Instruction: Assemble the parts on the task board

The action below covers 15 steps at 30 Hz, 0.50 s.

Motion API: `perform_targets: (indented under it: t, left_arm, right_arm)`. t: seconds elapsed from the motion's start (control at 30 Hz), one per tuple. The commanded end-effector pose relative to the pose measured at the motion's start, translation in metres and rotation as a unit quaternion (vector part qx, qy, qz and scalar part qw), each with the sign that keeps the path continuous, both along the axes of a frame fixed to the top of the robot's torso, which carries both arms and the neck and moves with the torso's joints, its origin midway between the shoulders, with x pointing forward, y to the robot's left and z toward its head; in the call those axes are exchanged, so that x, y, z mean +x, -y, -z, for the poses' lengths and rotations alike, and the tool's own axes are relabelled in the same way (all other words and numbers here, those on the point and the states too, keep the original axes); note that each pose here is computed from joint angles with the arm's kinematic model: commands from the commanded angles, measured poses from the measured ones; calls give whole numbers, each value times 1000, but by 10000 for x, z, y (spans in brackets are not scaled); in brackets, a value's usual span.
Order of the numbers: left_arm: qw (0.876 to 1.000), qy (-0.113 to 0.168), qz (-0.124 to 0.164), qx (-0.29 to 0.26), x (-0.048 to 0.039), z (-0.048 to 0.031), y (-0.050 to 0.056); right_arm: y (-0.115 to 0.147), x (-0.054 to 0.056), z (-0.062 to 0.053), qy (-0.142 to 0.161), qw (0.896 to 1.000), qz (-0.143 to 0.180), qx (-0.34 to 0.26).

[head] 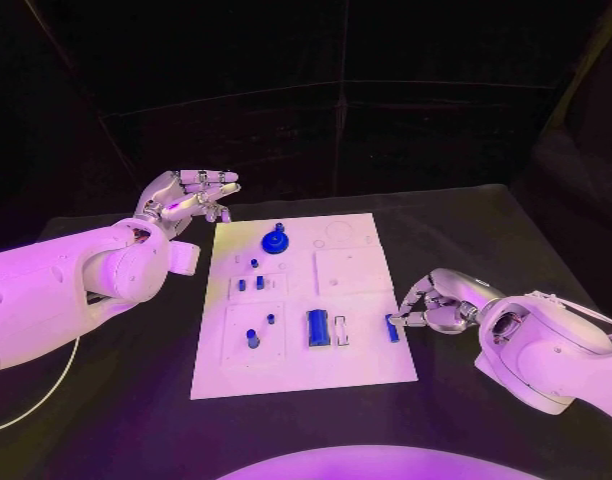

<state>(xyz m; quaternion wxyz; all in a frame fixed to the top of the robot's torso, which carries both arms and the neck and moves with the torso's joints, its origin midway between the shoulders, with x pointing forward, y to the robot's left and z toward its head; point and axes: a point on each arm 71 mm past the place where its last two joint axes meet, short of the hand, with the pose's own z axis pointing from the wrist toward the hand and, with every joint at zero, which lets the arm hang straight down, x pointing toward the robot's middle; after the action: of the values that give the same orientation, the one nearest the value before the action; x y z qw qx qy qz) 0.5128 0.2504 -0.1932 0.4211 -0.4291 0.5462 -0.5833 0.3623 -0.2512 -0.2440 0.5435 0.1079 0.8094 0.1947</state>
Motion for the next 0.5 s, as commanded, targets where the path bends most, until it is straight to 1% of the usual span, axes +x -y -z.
perform_targets:
  t: [0.03,0.2,0.5]
  left_arm:
    - [1000,3,5,-4,-2,-9,10]
    - [1000,3,5,-5,-5,-4,11]
    - [1000,2,5,-5,-8,2,3]
  right_arm:
    - [6,15,36,-8,999,-6,-49]
    - [-24,60,81,-9,998,-9,-64]
    - [-143,93,155,-11,997,-22,-71]
